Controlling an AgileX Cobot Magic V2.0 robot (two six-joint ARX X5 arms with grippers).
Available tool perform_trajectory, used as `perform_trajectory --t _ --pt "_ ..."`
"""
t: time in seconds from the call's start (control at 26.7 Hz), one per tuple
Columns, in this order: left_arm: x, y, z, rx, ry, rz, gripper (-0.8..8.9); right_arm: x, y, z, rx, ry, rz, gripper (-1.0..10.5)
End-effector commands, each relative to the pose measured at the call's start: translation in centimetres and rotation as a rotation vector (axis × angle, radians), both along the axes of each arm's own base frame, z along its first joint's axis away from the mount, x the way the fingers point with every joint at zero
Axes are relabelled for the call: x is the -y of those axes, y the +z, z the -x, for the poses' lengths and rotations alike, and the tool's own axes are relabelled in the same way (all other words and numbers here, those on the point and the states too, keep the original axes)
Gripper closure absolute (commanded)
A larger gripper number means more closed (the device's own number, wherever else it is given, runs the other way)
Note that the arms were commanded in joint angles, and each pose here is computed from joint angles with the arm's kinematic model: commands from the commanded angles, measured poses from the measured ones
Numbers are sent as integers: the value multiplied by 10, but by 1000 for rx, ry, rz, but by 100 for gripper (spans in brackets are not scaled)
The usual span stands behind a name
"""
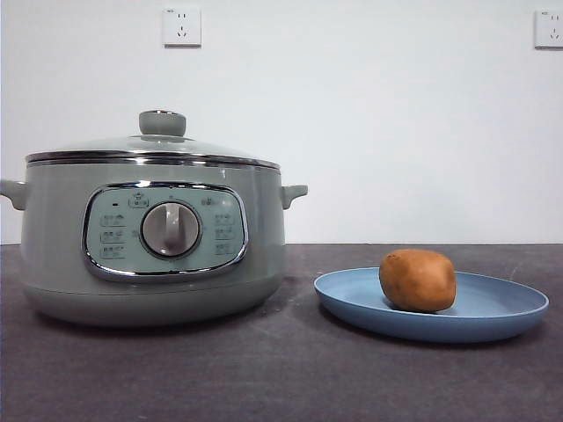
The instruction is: Take the potato out from the steamer,put the potato on the plate,close the lid
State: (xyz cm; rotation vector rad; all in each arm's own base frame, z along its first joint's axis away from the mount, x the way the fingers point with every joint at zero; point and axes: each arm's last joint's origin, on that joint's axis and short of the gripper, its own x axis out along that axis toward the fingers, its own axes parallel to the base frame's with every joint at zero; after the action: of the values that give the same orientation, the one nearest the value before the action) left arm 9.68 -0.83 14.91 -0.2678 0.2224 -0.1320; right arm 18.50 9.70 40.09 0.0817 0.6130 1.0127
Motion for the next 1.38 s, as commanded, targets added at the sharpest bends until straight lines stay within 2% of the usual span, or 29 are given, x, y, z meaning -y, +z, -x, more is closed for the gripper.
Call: perform_trajectory --t 0.04,0.37,0.45,0.56,0.79,0.9,1.12,1.27,1.38 --pt "0 -4 0 -8 5 2 817 0 2 0 15 4 0 948" --pt "0 -4 0 -8 5 2 817 0 2 1 15 6 -1 948" --pt "0 -4 0 -8 5 2 817 1 1 0 66 9 36 948" --pt "0 -4 0 -8 5 2 817 25 4 -6 126 -187 111 948" --pt "0 -4 0 -8 5 2 817 70 -4 30 220 -411 89 948" --pt "0 -4 0 -8 5 2 817 85 -31 53 326 -525 61 948" --pt "0 -4 0 -8 5 2 817 93 -90 80 331 -762 64 948" --pt "0 -4 0 -8 5 2 817 94 -129 85 357 -806 26 948" --pt "0 -4 0 -8 5 2 817 94 -155 85 428 -810 -6 948"
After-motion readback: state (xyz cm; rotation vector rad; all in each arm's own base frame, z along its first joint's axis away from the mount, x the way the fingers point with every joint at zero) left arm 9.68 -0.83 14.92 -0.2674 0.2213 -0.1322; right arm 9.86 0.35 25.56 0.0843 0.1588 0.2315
